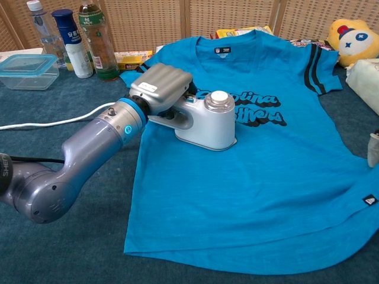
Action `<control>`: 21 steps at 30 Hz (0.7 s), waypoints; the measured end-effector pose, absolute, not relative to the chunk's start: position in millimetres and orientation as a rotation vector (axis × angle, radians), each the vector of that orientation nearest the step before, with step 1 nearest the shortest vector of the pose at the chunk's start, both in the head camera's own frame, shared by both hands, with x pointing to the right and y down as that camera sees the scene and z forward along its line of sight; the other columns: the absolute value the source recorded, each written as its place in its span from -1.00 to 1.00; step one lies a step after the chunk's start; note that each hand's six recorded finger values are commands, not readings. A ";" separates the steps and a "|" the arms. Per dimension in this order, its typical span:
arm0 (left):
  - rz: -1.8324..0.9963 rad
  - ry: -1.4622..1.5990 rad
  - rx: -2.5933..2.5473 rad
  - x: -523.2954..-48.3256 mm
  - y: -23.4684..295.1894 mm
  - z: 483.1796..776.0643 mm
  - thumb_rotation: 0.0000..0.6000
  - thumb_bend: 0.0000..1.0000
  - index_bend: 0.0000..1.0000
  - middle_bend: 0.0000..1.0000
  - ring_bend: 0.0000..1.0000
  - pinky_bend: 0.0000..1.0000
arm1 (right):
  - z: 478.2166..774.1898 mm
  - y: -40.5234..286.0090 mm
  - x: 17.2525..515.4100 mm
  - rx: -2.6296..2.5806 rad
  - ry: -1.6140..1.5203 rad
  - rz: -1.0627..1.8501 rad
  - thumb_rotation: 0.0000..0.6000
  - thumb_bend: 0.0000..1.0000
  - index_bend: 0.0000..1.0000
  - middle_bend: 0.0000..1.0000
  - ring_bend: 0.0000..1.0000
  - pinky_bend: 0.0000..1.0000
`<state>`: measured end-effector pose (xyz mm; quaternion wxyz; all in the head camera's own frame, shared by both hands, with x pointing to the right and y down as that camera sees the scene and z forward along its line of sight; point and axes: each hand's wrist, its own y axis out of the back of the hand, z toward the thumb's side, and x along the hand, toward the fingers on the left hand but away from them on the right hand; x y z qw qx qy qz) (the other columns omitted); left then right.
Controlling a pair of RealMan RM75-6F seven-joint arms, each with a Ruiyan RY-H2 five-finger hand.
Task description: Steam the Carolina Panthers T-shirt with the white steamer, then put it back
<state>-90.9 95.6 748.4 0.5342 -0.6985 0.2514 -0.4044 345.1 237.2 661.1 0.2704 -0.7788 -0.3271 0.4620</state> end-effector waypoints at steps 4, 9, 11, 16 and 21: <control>-0.950 0.575 -1.657 -84.3 96.1 748.0 1.00 0.01 0.31 0.43 0.28 0.25 | 661.2 236.0 345.1 -2.102 -0.882 1.249 1.00 0.04 0.47 0.28 0.31 0.46; -0.947 0.557 -1.662 -77.5 100.3 750.1 1.00 0.01 0.31 0.43 0.28 0.24 | 660.7 235.4 346.6 -2.100 -0.881 1.255 1.00 0.04 0.47 0.28 0.31 0.46; -0.938 0.556 -1.668 -74.8 102.0 749.5 1.00 0.01 0.31 0.43 0.28 0.24 | 660.5 235.4 346.8 -2.100 -0.882 1.256 1.00 0.04 0.47 0.28 0.31 0.46; -0.912 0.562 -1.681 -67.3 103.8 745.9 1.00 0.01 0.31 0.43 0.28 0.24 | 660.4 235.2 346.4 -2.102 -0.882 1.255 1.00 0.04 0.47 0.28 0.31 0.46; -0.895 0.556 -1.688 -59.6 106.2 744.1 1.00 0.00 0.31 0.43 0.28 0.24 | 660.3 235.1 346.9 -2.101 -0.881 1.259 1.00 0.04 0.47 0.28 0.31 0.46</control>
